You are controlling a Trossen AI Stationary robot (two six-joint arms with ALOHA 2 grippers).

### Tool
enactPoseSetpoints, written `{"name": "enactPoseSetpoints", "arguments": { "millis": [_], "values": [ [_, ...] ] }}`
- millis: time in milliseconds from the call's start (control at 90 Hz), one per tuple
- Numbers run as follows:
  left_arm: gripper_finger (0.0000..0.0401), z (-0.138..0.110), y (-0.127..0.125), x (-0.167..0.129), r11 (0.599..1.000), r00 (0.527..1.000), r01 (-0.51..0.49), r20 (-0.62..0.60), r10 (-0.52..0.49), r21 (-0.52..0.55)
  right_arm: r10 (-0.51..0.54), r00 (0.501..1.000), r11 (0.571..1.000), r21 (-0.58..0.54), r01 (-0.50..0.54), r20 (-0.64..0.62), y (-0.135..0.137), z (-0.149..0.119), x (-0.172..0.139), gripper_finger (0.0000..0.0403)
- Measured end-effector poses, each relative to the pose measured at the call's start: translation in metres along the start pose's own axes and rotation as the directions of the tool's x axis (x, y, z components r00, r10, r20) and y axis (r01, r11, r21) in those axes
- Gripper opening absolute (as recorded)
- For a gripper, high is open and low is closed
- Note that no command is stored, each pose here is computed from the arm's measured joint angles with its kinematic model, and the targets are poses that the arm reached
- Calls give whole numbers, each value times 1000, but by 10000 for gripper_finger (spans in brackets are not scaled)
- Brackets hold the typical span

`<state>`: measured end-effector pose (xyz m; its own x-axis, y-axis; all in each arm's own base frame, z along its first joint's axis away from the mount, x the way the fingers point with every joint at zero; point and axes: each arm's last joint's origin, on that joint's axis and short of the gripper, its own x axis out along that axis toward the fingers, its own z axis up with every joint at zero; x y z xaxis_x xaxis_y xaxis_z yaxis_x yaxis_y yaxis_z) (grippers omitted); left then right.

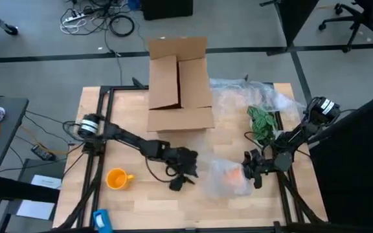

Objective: Wrap mug
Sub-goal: Wrap the orange cup with the bubble wrap

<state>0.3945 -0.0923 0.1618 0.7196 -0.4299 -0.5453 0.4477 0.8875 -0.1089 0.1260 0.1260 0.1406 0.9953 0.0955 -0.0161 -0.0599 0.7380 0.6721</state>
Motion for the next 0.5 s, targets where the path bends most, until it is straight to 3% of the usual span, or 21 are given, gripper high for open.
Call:
{"name": "enactPoseSetpoints", "arguments": {
  "millis": [100,233,433,500],
  "values": [
    [133,-9,18,18,984,983,-181,17,181,9,18,1000,1000,-1,-18,-14,2,0,1,26],
    [133,5,46,23,914,908,-402,150,391,57,74,997,997,-3,-74,-32,11,1,5,26],
    [133,50,65,9,867,816,-491,392,425,84,87,993,996,5,-86,-80,14,-3,8,26],
    [133,63,68,6,867,815,-486,415,405,109,72,992,997,21,-70,-104,13,-5,8,26]
  ]
}}
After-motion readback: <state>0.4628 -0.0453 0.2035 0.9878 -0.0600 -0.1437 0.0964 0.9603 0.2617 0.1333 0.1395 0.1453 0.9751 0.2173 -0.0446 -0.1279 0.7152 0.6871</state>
